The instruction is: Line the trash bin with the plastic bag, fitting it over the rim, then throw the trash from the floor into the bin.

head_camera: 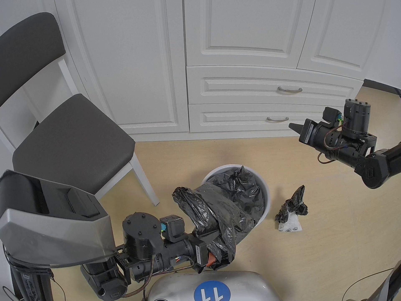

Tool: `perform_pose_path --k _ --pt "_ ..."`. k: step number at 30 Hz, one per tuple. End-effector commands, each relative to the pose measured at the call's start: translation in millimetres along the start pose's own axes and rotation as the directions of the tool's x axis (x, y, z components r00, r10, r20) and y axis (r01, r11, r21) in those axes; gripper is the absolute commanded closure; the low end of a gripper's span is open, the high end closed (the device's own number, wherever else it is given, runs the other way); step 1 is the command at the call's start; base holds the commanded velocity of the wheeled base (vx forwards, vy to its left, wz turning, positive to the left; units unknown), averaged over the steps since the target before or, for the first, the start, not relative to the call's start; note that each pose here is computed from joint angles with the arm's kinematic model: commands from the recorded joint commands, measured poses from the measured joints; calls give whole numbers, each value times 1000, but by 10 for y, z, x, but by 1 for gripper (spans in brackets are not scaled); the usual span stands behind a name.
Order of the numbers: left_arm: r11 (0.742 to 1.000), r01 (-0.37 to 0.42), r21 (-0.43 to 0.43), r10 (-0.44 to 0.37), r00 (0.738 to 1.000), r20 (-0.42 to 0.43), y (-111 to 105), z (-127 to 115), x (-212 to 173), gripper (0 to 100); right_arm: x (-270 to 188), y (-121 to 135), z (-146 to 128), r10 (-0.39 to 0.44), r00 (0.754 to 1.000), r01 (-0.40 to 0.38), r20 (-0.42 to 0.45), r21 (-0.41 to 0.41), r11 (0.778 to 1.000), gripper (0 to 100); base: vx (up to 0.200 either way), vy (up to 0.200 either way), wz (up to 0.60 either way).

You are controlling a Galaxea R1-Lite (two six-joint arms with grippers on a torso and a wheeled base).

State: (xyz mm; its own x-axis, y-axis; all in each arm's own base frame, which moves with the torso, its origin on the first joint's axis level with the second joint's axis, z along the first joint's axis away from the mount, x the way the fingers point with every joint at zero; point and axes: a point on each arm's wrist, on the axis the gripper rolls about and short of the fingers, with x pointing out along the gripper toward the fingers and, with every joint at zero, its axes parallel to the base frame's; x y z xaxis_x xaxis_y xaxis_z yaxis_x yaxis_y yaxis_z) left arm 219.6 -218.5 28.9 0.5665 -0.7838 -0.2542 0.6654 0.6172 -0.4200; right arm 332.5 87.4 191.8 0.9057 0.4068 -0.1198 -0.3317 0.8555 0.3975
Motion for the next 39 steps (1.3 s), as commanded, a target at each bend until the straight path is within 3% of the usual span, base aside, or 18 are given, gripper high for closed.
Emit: perform_pose_path --k 1,6,11,15,17,23,28,29,37,39 --pt "1000 18 1 -17 1000 -23 -60 -25 -78 100 -165 37 162 7 999 -7 50 -13 1000 100 0 0 0" --pt "998 61 3 -61 998 -27 -135 56 -253 100 -184 37 166 7 999 -6 50 -14 1000 100 0 0 0" --pt "997 77 -2 -77 996 -34 -129 168 -182 100 -111 20 91 5 1000 -4 25 -18 1000 100 0 0 0" --pt "999 42 -19 -44 996 -82 -76 260 29 100 -80 10 55 3 1000 -3 13 -24 1000 100 0 0 0" --pt "999 -12 -46 4 983 -182 -81 435 282 100 -46 -6 18 -1 1000 1 0 -23 1000 100 0 0 0" --pt "992 -106 -68 84 959 -270 -189 787 611 100 -25 -31 10 -7 1000 7 -3 -25 1000 100 0 0 0" --pt "973 -217 -74 196 956 -220 -221 940 904 100 -3 -44 -10 -9 1000 9 -8 -25 1000 100 0 0 0" --pt "964 -248 -99 228 957 -178 -241 1007 1046 100 12 -49 -29 -10 1000 9 -15 -24 1000 100 0 0 0" --pt "939 -311 -147 303 950 -78 -219 1063 1423 100 82 -96 -79 -21 999 20 -30 -22 1000 100 0 0 0" --pt "925 -329 -192 324 944 -59 -250 1024 1517 100 91 -109 -91 -24 999 23 -35 -29 999 100 0 0 0"
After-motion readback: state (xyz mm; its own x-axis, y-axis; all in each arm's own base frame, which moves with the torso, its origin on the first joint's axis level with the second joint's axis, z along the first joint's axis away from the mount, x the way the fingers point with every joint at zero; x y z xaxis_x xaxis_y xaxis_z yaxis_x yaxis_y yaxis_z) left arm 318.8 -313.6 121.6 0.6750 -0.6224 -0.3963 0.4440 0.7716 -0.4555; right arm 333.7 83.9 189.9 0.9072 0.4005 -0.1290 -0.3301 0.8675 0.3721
